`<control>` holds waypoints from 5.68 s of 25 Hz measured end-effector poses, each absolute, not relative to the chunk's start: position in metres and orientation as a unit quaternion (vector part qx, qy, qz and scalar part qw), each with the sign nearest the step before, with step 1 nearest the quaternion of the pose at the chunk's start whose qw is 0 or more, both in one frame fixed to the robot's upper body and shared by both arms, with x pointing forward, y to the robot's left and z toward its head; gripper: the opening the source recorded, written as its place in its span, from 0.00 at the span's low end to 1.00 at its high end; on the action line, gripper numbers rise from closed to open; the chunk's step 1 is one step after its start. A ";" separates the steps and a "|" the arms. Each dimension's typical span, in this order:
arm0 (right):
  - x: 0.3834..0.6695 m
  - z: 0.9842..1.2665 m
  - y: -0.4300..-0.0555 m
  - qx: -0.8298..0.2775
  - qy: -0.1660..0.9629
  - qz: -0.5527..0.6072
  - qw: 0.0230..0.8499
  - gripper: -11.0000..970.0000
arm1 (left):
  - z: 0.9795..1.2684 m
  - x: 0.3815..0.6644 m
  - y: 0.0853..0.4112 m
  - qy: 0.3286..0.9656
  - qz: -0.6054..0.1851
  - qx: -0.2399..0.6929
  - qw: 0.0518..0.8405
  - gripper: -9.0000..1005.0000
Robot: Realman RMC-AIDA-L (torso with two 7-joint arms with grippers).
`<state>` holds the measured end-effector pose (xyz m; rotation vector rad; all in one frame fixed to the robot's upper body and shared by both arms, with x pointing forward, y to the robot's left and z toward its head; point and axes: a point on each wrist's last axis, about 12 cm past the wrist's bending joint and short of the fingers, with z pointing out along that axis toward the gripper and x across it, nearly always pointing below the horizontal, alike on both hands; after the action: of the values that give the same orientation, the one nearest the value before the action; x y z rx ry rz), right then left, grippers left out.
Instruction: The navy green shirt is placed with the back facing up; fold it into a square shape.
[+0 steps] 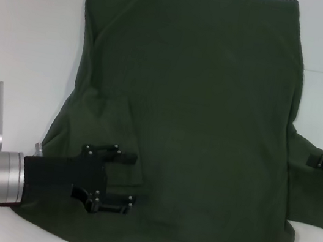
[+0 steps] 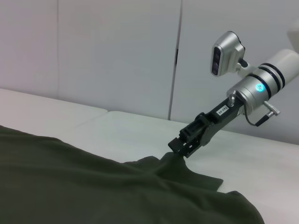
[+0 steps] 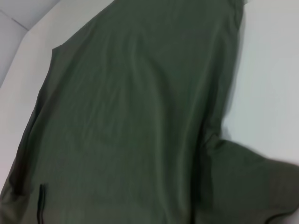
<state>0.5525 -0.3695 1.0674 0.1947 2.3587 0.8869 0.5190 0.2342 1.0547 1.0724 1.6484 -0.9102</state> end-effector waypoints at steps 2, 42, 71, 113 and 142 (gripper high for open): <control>0.552 1.067 -0.369 0.072 0.889 0.335 0.304 0.83 | 1.055 0.519 0.234 0.672 -0.371 0.437 0.468 0.81; 0.551 1.062 -0.394 0.136 0.851 0.306 0.405 0.04 | 1.054 0.518 0.233 0.673 -0.376 0.436 0.465 0.81; 0.585 1.082 -0.386 0.084 0.862 0.276 0.416 0.06 | 1.056 0.522 0.233 0.677 -0.379 0.429 0.462 0.81; 0.606 1.094 -0.298 0.037 0.841 0.409 0.352 0.52 | 1.054 0.526 0.237 0.693 -0.363 0.417 0.463 0.81; 0.584 1.071 -0.338 0.072 0.891 0.346 0.285 0.96 | 1.053 0.526 0.236 0.694 -0.363 0.417 0.462 0.81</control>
<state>0.5844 -0.3382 1.0713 0.1913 2.3820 0.9259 0.5259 0.2357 1.0528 1.0260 1.7062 -0.8923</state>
